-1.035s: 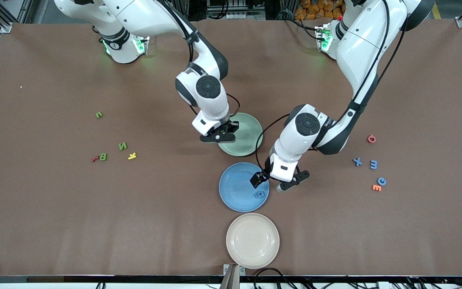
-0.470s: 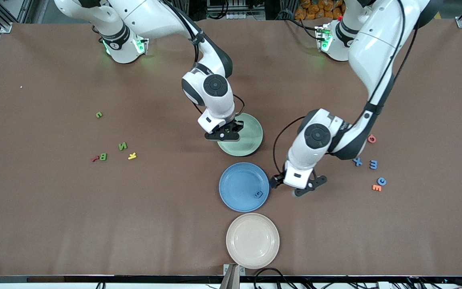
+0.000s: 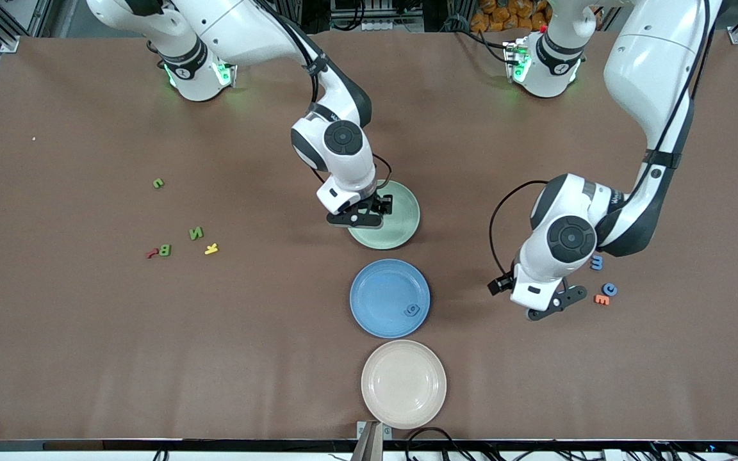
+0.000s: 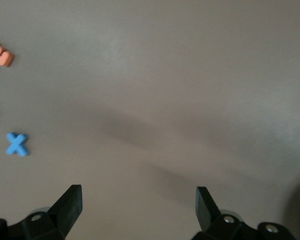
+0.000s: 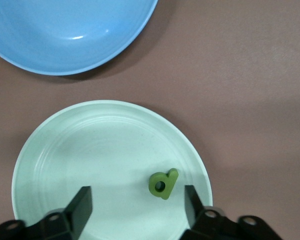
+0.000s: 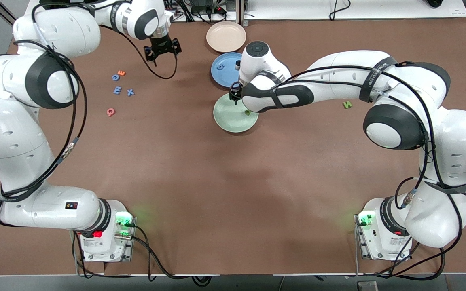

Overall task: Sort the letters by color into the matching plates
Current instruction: 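Return both grippers to the letter piles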

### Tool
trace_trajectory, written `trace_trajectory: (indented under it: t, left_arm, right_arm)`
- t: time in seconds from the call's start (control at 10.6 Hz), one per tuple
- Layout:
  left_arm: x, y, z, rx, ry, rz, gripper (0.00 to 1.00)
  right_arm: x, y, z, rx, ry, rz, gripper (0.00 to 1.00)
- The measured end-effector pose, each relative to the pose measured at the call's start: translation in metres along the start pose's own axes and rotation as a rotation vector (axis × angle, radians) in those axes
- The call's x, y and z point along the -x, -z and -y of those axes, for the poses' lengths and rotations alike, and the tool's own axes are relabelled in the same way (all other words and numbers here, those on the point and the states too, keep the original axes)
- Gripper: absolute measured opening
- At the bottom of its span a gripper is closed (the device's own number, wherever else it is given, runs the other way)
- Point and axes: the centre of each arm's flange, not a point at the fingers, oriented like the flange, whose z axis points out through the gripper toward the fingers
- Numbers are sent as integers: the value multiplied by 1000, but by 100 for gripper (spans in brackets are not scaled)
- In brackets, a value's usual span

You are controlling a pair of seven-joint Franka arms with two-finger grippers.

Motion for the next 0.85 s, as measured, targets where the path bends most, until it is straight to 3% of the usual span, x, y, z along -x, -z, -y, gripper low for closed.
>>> trace_trajectory:
  t: [0.09,0.19,0.56,0.85]
  left_arm:
    - [2,-4,5,-26,-2,21,100]
    - [5,-9,10,-39,-1,33,100]
    - [13,-9,37,-5,9,92,100]
    - [37,-16,48,65,-15,62,100]
  right_arm:
    - [-3,1,-1,-1,-4,-3,94]
    - [-9,3,-3,-2,-10,-10,100]
    - [-70,29,-50,20,-110,-24,100]
    - [-107,67,-97,78,-196,8,100]
